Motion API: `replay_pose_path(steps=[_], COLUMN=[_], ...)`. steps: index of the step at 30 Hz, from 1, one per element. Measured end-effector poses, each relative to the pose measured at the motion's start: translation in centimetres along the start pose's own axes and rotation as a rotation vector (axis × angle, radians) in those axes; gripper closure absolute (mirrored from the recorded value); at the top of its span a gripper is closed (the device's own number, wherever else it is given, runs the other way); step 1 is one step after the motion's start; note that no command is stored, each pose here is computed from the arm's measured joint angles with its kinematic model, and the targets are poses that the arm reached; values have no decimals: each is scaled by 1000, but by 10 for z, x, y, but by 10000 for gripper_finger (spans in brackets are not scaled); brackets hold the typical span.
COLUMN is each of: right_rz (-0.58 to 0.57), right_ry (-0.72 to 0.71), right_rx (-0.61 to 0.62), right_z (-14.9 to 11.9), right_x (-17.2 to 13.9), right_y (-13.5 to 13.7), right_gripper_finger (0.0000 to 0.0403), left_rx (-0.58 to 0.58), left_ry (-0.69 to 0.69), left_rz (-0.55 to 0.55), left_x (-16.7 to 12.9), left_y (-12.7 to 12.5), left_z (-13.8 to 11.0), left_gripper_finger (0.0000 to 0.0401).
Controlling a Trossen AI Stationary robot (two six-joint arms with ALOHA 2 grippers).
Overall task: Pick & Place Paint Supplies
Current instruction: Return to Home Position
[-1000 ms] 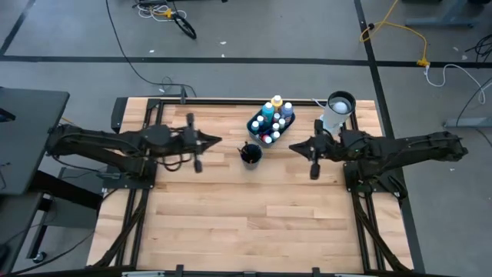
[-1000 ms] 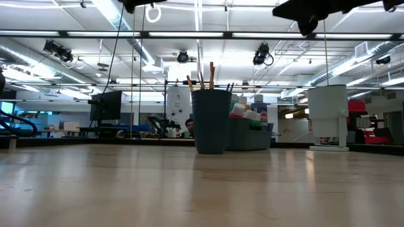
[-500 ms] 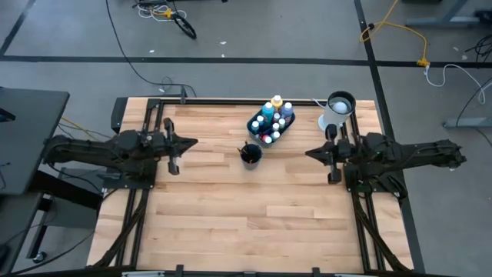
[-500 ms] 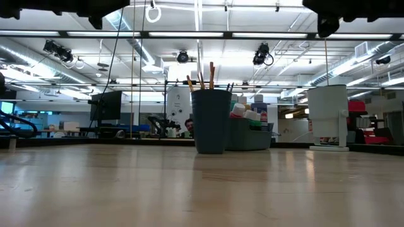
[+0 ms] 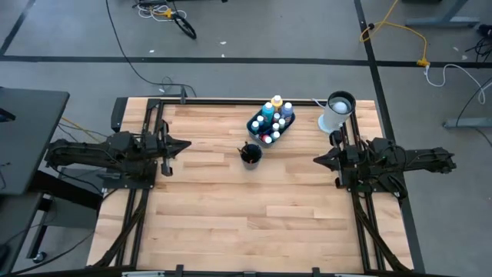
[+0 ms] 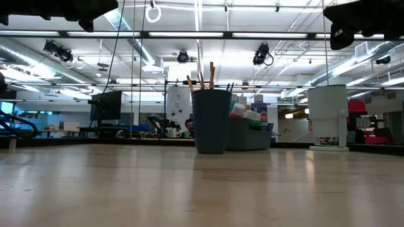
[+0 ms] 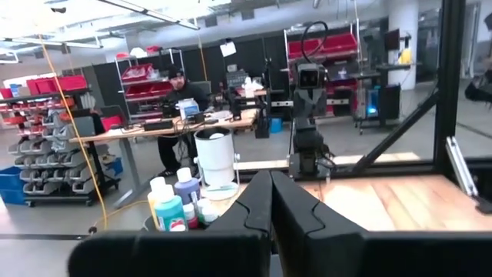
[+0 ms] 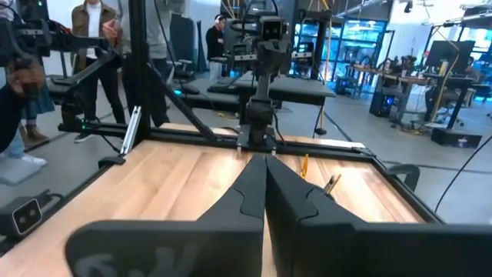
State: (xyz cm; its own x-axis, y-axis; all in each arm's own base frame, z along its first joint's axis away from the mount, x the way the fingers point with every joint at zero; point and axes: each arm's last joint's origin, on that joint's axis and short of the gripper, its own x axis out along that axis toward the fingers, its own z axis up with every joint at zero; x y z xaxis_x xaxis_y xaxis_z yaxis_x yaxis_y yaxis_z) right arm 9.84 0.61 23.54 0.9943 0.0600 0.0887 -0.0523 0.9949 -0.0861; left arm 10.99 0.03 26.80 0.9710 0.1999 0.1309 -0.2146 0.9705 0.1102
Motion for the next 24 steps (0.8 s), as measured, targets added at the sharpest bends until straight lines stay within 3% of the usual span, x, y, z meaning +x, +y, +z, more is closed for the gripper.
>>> replay_pose_path(steps=[13,24], right_rz=[1,3], right_ry=[-25,-15], right_rx=[2,35], right_z=[-18,-34], right_x=[-8,-6], right_y=[2,3], right_gripper_finger=[400,395], left_rx=[56,27], left_ry=[12,-78], left_rz=[-28,-27], left_x=[-2,-30], left_y=[-1,8], left_z=[-1,6], left_gripper_finger=[396,392])
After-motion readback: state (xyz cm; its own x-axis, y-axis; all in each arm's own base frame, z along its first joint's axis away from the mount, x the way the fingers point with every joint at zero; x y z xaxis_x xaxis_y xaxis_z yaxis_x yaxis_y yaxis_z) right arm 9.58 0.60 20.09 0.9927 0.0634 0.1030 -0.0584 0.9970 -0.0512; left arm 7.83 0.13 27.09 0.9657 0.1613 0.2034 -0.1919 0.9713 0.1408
